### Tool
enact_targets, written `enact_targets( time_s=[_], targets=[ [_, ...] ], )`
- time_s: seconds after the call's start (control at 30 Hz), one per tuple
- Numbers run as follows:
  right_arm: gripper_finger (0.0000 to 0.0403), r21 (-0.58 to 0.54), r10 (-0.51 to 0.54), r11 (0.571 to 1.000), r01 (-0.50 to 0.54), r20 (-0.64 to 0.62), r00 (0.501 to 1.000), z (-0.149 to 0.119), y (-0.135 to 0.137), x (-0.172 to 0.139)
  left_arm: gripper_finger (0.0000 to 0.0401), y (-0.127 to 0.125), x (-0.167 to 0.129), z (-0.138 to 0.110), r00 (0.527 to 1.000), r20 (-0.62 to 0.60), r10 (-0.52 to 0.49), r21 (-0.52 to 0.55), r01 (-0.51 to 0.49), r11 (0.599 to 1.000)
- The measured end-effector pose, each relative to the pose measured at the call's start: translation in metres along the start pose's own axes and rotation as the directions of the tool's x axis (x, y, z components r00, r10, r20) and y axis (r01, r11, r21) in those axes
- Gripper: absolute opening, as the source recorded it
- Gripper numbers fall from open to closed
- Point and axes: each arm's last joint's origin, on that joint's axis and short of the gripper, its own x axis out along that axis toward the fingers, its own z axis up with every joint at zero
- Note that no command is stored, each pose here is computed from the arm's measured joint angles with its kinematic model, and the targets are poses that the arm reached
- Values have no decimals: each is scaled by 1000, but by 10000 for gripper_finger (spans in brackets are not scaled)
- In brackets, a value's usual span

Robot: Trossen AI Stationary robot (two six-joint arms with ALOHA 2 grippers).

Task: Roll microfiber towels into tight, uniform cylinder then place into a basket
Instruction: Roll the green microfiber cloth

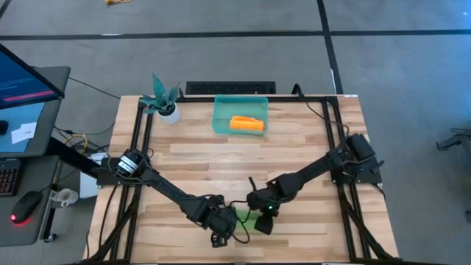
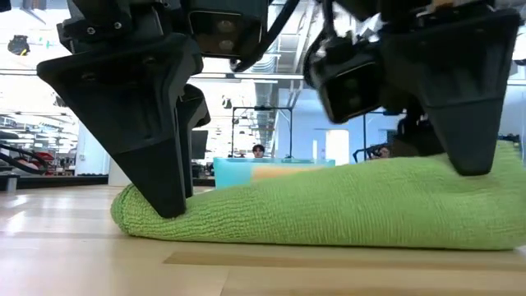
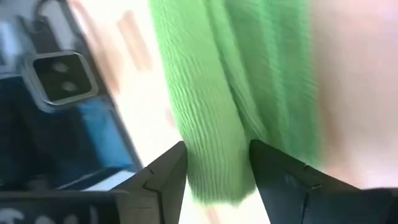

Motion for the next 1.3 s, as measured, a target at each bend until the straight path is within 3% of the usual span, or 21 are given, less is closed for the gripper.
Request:
enact_targets(
  time_s=[0.3,0.57,0.8,1.07,1.3],
  targets=[
    [194,-141,-183,971,194,88,979,-27,13,-35,112,0,0,0,1000,3,-3,-6,3,1000],
    [192,-236,-342,882,408,276,898,-57,30,-17,112,-4,-1,4,999,35,-37,6,36,999],
    [190,-219,-386,872,438,242,890,-70,31,-3,112,-8,0,6,995,56,-88,13,88,996],
    [187,-157,-409,877,453,249,878,-58,24,-11,112,-6,1,5,996,42,-80,-18,81,997],
    [188,-93,-380,911,401,187,906,-48,17,-9,112,-5,2,3,997,24,-75,-27,76,997]
  ],
)
